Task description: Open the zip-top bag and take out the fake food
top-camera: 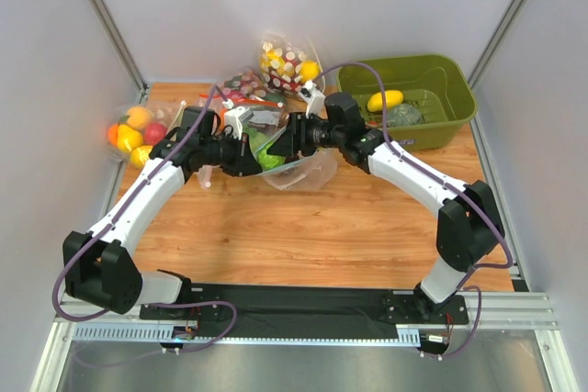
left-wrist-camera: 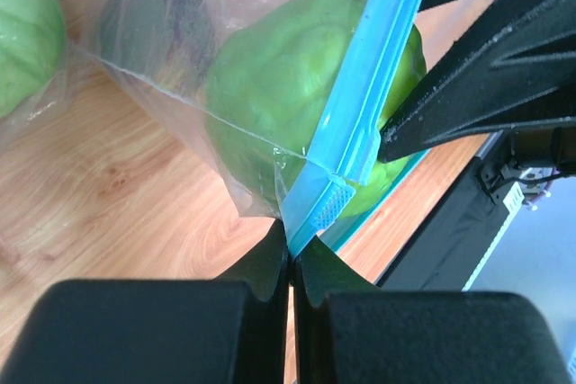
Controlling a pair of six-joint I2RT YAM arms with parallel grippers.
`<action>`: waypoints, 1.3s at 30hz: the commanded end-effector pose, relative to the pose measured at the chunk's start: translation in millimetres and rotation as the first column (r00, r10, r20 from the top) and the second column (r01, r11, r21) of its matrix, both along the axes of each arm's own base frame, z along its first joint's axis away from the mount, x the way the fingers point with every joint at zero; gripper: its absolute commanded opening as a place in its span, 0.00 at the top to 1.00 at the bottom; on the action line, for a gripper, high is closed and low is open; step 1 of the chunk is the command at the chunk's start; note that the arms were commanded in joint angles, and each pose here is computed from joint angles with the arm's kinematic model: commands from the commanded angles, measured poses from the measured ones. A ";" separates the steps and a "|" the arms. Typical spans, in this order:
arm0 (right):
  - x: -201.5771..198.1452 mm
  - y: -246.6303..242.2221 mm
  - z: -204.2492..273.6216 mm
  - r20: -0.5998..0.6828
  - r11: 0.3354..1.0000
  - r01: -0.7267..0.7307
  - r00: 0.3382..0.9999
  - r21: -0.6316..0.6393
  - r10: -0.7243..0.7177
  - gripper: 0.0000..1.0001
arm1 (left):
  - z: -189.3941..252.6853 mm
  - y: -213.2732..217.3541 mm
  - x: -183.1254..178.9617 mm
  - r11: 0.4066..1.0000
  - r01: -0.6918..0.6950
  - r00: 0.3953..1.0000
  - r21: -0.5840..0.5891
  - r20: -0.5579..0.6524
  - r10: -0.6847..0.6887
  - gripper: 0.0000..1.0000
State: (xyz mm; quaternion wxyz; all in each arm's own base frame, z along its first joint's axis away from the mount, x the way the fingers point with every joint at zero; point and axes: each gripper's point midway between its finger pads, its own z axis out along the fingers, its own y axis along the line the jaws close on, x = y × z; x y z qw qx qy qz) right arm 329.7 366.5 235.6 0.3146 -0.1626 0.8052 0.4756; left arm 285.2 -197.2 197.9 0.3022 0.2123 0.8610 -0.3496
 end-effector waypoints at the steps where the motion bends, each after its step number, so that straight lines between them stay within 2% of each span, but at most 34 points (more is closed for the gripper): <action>1: -11.0 -10.6 71.2 0.118 0.983 -0.115 0.988 0.146 0.098 0.88 | -7.8 15.1 7.2 0.996 -0.054 0.998 0.071 -0.006 0.055 1.00; 6: -24.5 -18.1 84.8 0.139 0.963 -0.234 0.967 0.132 0.216 0.87 | -8.6 17.2 8.1 0.995 -0.060 0.998 0.082 -0.002 0.060 1.00; 14: -37.0 -27.1 95.2 0.129 0.926 -0.331 0.941 0.181 0.311 0.87 | -11.0 19.6 9.9 0.993 -0.066 0.998 0.098 0.003 0.066 1.00; 21: -60.3 -25.8 102.5 0.141 0.849 -0.468 0.884 0.244 0.446 0.89 | -12.3 22.6 11.1 0.991 -0.072 0.997 0.117 0.009 0.072 1.00; 35: -71.2 -24.9 144.3 0.228 0.759 -0.537 0.844 0.368 0.486 0.89 | -13.6 23.3 10.8 0.990 -0.075 0.997 0.122 0.003 0.076 1.00; 39: -58.1 -28.8 148.2 0.229 0.778 -0.500 0.866 0.381 0.444 0.89 | -11.2 23.4 10.7 0.990 -0.075 0.997 0.120 0.011 0.075 1.00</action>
